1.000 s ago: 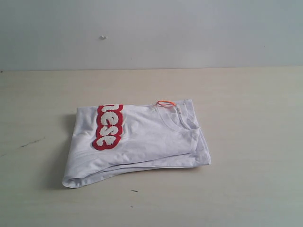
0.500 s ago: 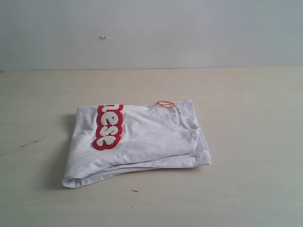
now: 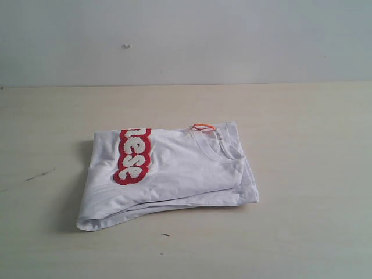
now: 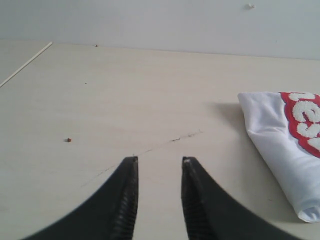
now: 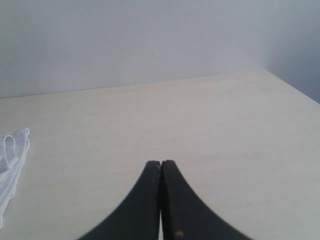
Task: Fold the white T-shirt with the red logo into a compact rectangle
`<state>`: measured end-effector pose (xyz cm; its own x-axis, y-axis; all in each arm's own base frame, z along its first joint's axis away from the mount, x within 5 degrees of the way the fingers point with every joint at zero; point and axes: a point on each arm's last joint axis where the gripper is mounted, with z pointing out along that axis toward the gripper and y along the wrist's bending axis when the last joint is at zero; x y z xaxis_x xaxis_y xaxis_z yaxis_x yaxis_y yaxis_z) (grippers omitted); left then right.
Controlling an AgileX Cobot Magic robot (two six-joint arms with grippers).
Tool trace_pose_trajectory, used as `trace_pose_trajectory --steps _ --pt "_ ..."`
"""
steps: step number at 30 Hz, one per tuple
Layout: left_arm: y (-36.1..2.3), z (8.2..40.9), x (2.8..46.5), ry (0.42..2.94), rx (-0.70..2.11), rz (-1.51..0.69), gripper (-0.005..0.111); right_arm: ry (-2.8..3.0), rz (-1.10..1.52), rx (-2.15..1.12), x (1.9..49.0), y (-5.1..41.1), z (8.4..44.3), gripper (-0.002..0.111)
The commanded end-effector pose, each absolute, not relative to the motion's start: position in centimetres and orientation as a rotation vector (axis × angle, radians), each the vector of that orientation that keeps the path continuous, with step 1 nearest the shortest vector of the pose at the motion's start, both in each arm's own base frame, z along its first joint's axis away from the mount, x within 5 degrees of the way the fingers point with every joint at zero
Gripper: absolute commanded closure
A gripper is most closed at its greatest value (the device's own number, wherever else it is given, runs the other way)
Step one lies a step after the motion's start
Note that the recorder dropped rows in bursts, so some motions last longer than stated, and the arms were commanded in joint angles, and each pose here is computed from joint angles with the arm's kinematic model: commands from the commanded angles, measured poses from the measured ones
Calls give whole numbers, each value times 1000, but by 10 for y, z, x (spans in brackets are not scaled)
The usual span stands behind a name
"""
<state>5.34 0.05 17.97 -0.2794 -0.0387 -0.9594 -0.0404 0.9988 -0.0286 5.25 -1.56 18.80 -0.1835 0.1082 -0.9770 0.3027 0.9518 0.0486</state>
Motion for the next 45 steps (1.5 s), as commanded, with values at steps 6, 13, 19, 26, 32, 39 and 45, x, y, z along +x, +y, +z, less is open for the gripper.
trace_pose_trajectory --steps 6,13,19,26,32,39,45 --pt "0 181 53 1837 -66 -3 76 1746 -185 306 52 -16 187 108" --pt "0 181 53 1837 -66 -3 76 1746 -185 306 52 -16 187 108" --pt "0 181 53 1837 -66 -3 76 1746 -185 306 52 -16 187 108" --pt "0 181 53 1837 -66 -3 76 1746 -185 306 52 -16 187 108" --pt "0 181 53 1837 -66 -3 76 1746 -185 306 52 -16 187 108" --pt "0 181 53 1837 -66 -3 76 1746 -185 306 52 -16 187 108" --pt "0 181 53 1837 -66 -3 76 1746 -185 306 52 -16 187 108"
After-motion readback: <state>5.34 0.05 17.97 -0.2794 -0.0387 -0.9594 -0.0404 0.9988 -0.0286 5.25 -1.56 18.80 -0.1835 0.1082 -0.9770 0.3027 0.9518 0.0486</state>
